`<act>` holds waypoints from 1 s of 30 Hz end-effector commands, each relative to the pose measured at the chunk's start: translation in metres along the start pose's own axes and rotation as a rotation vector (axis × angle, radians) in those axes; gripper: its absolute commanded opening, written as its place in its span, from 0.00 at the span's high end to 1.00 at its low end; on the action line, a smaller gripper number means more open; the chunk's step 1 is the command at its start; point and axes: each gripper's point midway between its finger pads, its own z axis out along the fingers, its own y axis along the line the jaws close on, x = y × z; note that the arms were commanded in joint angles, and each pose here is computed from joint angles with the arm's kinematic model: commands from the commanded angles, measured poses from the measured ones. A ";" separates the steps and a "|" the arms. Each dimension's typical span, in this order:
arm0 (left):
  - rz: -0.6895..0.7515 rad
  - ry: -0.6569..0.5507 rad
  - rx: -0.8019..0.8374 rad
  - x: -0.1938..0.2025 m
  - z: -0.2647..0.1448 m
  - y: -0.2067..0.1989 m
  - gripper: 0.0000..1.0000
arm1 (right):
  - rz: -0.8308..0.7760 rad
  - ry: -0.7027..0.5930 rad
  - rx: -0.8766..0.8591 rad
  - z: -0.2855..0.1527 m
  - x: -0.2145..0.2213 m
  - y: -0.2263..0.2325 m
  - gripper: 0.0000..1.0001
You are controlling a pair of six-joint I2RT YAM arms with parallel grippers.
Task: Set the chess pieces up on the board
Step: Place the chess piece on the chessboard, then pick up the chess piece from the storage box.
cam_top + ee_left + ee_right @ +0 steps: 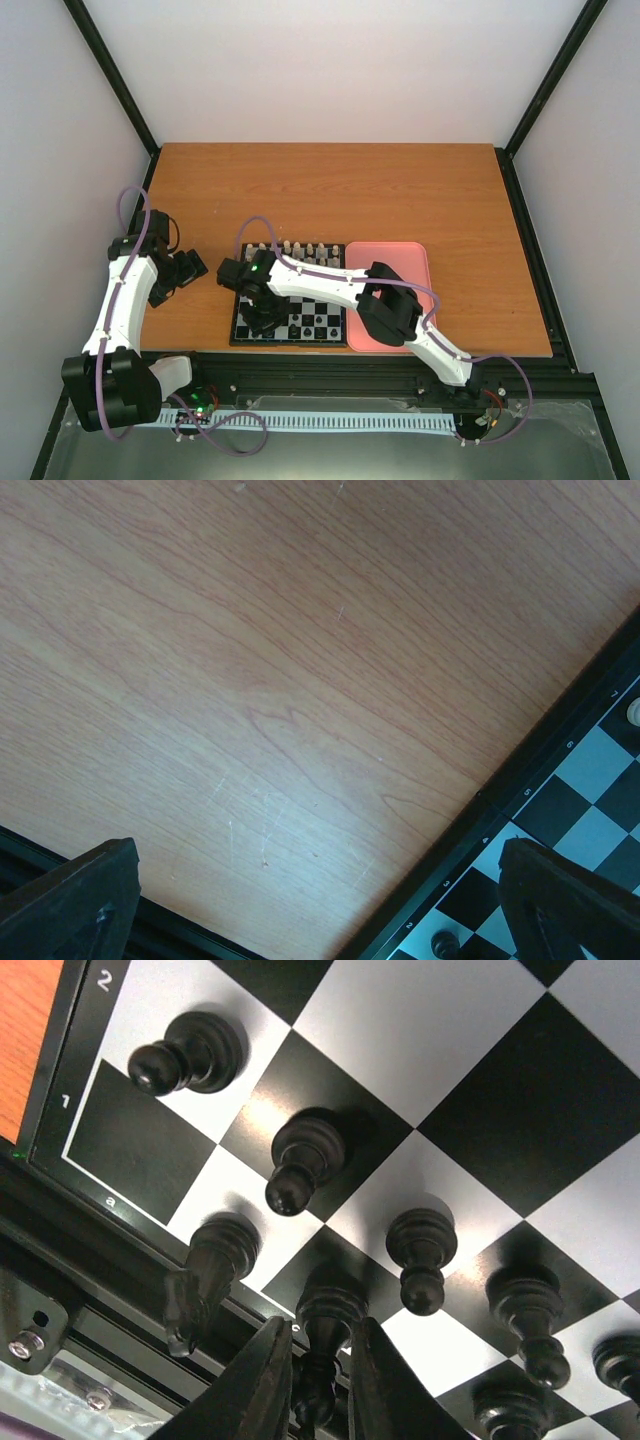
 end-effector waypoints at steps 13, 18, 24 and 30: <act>0.017 -0.021 0.011 -0.003 -0.002 -0.002 0.00 | 0.008 -0.145 0.014 -0.090 0.013 -0.003 0.61; 0.019 -0.019 0.012 -0.003 -0.002 -0.002 0.00 | 0.162 -0.196 0.063 -0.122 0.041 -0.056 0.50; 0.020 -0.017 0.017 -0.002 -0.001 -0.003 0.00 | 0.495 -0.158 0.181 -0.101 0.114 -0.178 0.48; 0.027 -0.014 0.023 -0.001 -0.001 -0.005 0.00 | 0.745 -0.176 0.218 -0.092 0.170 -0.258 0.46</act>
